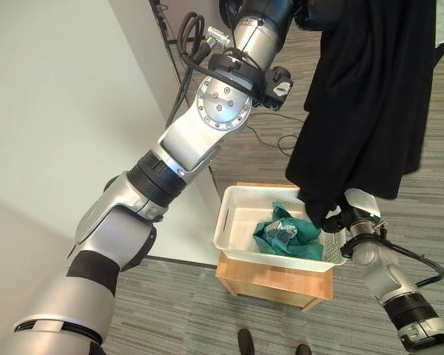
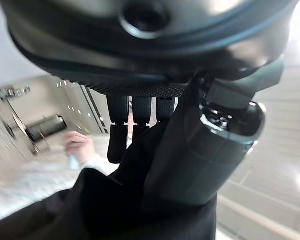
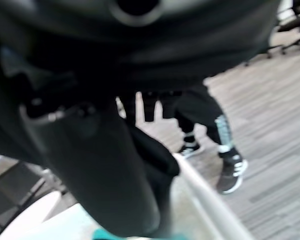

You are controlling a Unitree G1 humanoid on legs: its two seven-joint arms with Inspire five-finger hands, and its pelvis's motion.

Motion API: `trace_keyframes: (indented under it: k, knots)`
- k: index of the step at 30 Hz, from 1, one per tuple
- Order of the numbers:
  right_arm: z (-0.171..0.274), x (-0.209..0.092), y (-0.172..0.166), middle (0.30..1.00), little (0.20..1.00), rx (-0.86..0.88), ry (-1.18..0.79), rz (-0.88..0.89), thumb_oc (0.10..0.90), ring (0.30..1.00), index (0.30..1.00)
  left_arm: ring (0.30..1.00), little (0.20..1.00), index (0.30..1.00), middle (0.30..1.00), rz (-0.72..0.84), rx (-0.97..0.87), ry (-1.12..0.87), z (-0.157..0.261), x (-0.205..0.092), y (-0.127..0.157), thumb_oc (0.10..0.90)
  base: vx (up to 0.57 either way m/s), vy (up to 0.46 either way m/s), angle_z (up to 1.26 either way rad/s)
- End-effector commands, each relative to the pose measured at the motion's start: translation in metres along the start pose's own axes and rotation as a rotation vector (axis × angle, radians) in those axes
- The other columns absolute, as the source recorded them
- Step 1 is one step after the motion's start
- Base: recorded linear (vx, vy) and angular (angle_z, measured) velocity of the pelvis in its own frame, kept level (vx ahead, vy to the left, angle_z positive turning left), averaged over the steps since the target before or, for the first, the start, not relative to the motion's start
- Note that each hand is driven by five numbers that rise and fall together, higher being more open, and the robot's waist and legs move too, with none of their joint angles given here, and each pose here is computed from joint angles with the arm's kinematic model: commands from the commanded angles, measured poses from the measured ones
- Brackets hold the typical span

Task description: Pick up bed clothes into laundry basket.

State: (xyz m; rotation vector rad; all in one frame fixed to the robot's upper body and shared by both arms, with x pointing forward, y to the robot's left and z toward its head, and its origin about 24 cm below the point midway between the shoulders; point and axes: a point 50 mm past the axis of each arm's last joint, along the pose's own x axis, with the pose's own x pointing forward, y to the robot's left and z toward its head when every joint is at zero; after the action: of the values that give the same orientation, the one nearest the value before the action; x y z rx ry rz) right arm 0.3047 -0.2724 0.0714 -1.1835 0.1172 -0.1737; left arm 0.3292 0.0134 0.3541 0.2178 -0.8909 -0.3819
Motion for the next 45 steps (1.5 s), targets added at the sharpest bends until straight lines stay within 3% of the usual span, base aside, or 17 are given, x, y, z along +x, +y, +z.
trace_keyframes:
  k: [1, 14, 24, 27, 28, 33, 41, 45]
  knots:
    - [0.02, 0.005, -0.037, 0.9, 0.9, 0.042, -0.133, -0.146, 0.8, 0.9, 0.9, 0.3, 0.3, 0.3, 0.3, 0.085, 0.159, -0.165, 0.045, 0.033, 0.022, 0.4, 0.0, 0.034, -0.03]
    - [0.015, -0.006, -0.046, 0.9, 0.9, 0.094, -0.151, -0.176, 0.8, 0.9, 0.9, 0.3, 0.3, 0.3, 0.3, 0.072, 0.372, -0.065, 0.02, 0.025, 0.039, 0.4, -0.03, 0.029, -0.11]
    - [0.047, -0.024, -0.104, 0.9, 0.9, 0.192, -0.344, -0.442, 0.8, 0.9, 0.9, 0.3, 0.3, 0.3, 0.3, 0.125, 0.44, 0.108, -0.033, -0.006, 0.051, 0.4, -0.03, 0.025, -0.1]
    - [0.036, -0.036, -0.128, 0.9, 0.9, 0.157, -0.323, -0.567, 0.8, 0.9, 0.9, 0.3, 0.3, 0.3, 0.3, 0.149, 0.389, 0.241, -0.072, -0.043, 0.051, 0.4, 0.01, 0.005, -0.05]
    - [0.035, -0.037, -0.128, 0.9, 0.9, 0.156, -0.321, -0.566, 0.8, 0.9, 0.9, 0.3, 0.3, 0.3, 0.3, 0.148, 0.388, 0.243, -0.073, -0.044, 0.051, 0.4, 0.02, -0.002, -0.04]
    - [0.014, -0.046, -0.136, 0.9, 0.9, 0.176, -0.235, -0.663, 0.8, 0.9, 0.9, 0.3, 0.3, 0.3, 0.3, 0.186, 0.309, 0.377, -0.108, -0.108, 0.05, 0.4, 0.02, -0.004, -0.03]
    - [0.0, -0.052, -0.127, 0.9, 0.9, 0.158, -0.177, -0.633, 0.8, 0.9, 0.9, 0.3, 0.3, 0.3, 0.3, 0.2, 0.199, 0.461, -0.117, -0.174, 0.043, 0.4, 0.0, -0.031, 0.01]
    - [0.004, -0.054, -0.121, 0.9, 0.9, 0.168, -0.194, -0.627, 0.8, 0.9, 0.9, 0.3, 0.3, 0.3, 0.3, 0.102, 0.048, 0.515, -0.121, -0.202, 0.011, 0.4, 0.0, -0.046, 0.07]
